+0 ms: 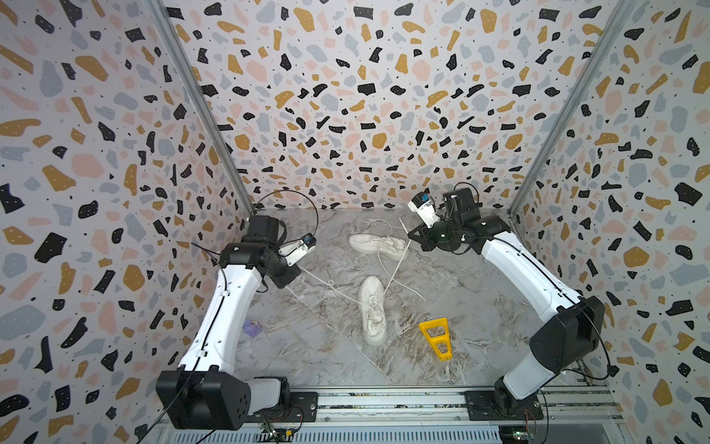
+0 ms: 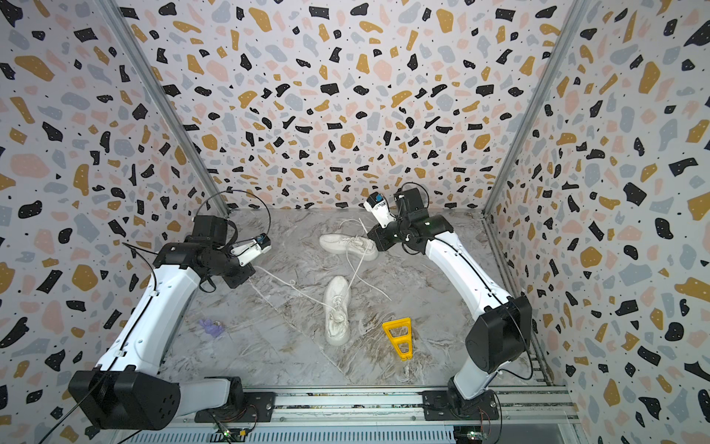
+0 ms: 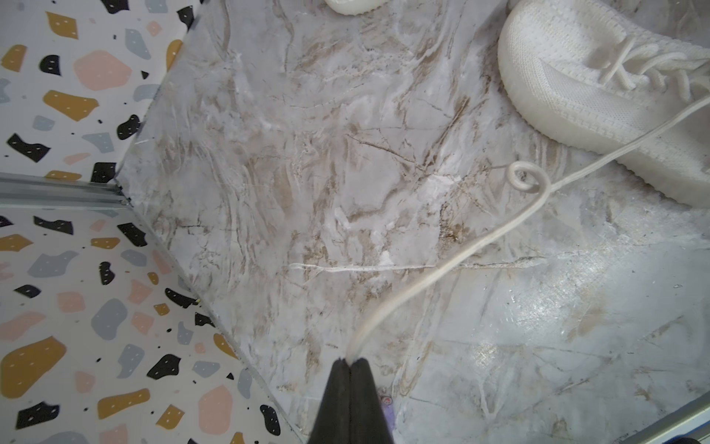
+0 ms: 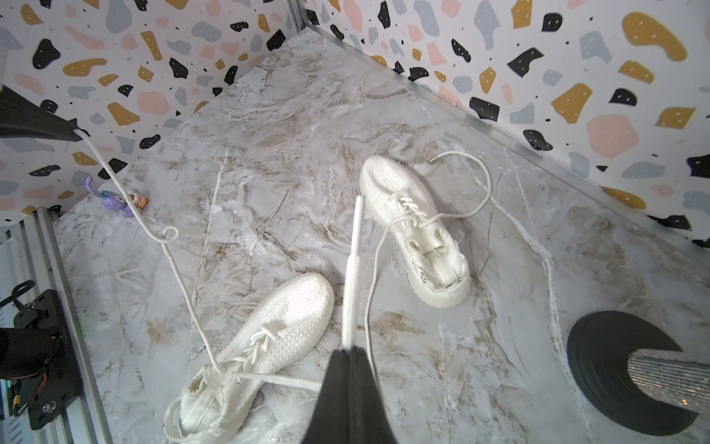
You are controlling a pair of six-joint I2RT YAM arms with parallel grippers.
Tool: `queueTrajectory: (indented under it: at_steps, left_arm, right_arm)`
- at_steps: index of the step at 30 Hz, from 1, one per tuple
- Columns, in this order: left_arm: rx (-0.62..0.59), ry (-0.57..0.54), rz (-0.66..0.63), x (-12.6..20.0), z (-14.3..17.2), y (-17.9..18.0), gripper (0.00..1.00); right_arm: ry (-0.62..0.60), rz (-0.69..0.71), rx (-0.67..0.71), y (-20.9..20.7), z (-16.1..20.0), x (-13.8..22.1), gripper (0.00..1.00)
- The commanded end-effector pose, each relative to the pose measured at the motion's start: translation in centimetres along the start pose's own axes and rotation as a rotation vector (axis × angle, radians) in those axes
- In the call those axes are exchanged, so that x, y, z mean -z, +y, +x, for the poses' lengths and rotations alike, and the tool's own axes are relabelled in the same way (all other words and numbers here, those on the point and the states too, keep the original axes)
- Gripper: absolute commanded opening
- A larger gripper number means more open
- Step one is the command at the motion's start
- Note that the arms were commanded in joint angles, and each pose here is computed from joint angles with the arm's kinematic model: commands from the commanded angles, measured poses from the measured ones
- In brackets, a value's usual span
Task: Tie the shoes
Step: Cross the shoelace with the shoelace.
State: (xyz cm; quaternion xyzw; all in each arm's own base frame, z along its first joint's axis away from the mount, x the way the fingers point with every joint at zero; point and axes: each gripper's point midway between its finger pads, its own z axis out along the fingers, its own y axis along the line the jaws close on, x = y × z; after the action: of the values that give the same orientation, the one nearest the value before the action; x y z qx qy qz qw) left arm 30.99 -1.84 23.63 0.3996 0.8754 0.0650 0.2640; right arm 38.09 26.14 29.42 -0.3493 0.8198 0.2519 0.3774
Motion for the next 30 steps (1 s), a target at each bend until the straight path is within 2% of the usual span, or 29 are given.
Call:
queueTrajectory:
  at_steps: [1, 8, 14, 18, 23, 30]
  left_arm:
    - [0.026, -0.028, -0.060, 2.2, -0.5, 1.3, 0.00]
    - [0.075, -0.162, -0.008, 4.7, -2.8, 0.4, 0.00]
    - [0.107, -0.273, 0.093, 5.6, -4.6, -1.4, 0.00]
    - [0.122, -0.261, 0.123, 4.8, -4.1, -2.2, 0.00]
    - [0.110, -0.199, 0.101, 3.6, -2.3, -2.6, 0.00]
    - [0.069, -0.121, 0.089, 2.1, 0.1, -3.4, 0.00]
  right_arm:
    - [-0.055, 0.005, 0.039, 1.0, -2.3, 2.8, 0.00]
    - [-0.087, -0.091, 0.025, 2.7, -3.2, 3.2, 0.00]
    - [-0.059, -0.208, 0.001, 4.9, -2.0, 0.8, 0.00]
    - [0.001, -0.270, -0.018, 6.4, -0.5, -2.6, 0.00]
    - [0.066, -0.326, -0.001, 8.7, 1.2, -7.2, 0.00]
    - [0.163, -0.417, -0.052, 11.5, 4.0, -13.9, 0.00]
